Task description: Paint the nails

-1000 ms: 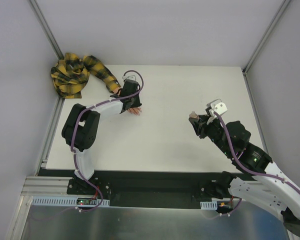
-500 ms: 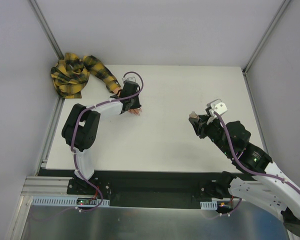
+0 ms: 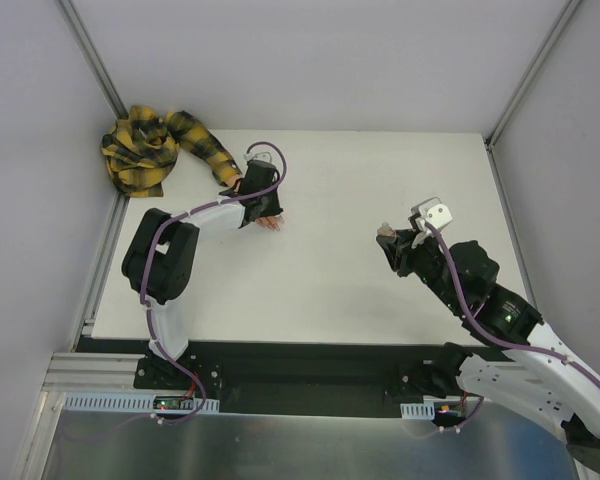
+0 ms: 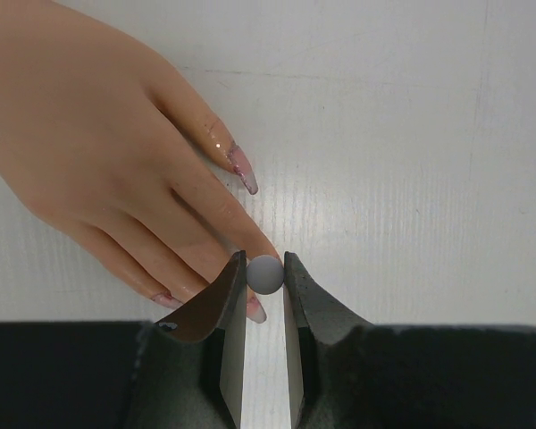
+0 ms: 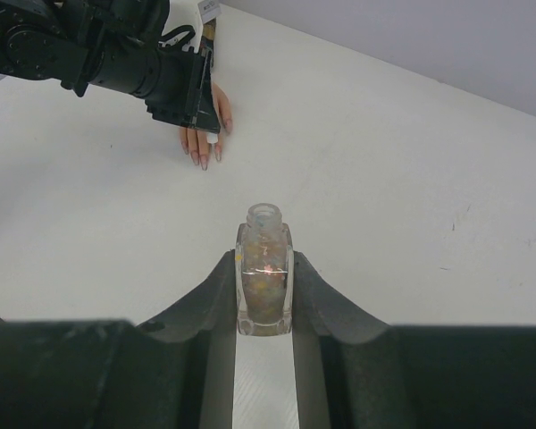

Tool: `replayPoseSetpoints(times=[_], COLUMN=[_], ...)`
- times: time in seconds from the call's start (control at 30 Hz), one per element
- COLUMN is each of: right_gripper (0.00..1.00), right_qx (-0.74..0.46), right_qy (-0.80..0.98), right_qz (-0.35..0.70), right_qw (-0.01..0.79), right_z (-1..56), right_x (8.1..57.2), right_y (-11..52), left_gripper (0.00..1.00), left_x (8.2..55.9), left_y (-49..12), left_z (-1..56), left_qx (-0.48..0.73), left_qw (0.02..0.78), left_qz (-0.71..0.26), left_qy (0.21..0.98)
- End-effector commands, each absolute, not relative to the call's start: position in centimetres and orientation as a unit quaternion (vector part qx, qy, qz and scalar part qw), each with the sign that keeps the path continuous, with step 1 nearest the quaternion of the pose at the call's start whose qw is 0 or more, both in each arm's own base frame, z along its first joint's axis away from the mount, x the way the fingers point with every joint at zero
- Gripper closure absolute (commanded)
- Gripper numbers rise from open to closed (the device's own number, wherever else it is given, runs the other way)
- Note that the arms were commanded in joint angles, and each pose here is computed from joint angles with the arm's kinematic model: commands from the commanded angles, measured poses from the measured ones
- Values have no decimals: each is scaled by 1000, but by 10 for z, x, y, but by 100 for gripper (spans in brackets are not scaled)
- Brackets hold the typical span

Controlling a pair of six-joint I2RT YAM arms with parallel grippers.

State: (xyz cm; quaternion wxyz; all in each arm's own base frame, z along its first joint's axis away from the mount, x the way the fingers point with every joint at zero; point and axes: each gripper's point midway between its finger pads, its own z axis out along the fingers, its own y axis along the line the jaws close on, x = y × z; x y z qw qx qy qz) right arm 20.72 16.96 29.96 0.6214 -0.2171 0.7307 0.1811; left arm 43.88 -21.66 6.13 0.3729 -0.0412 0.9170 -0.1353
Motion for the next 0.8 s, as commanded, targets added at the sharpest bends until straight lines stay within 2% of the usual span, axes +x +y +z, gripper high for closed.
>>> replayPoseSetpoints(times=[0.0, 0.77], right_gripper=[100, 100], right_qx=[-202, -201], right_qy=[714, 714], right_qz=[201, 202], right_qw=[639, 640], right_z=[314, 314], right_x=[210, 209], right_y=[174, 173], left_gripper=[100, 100], left_x=[452, 454], left_y=[-226, -226], left_z=[108, 95], left_qx=[-31, -37], left_qw=[427, 414], left_qz=[-162, -152], left_qy=[889, 897])
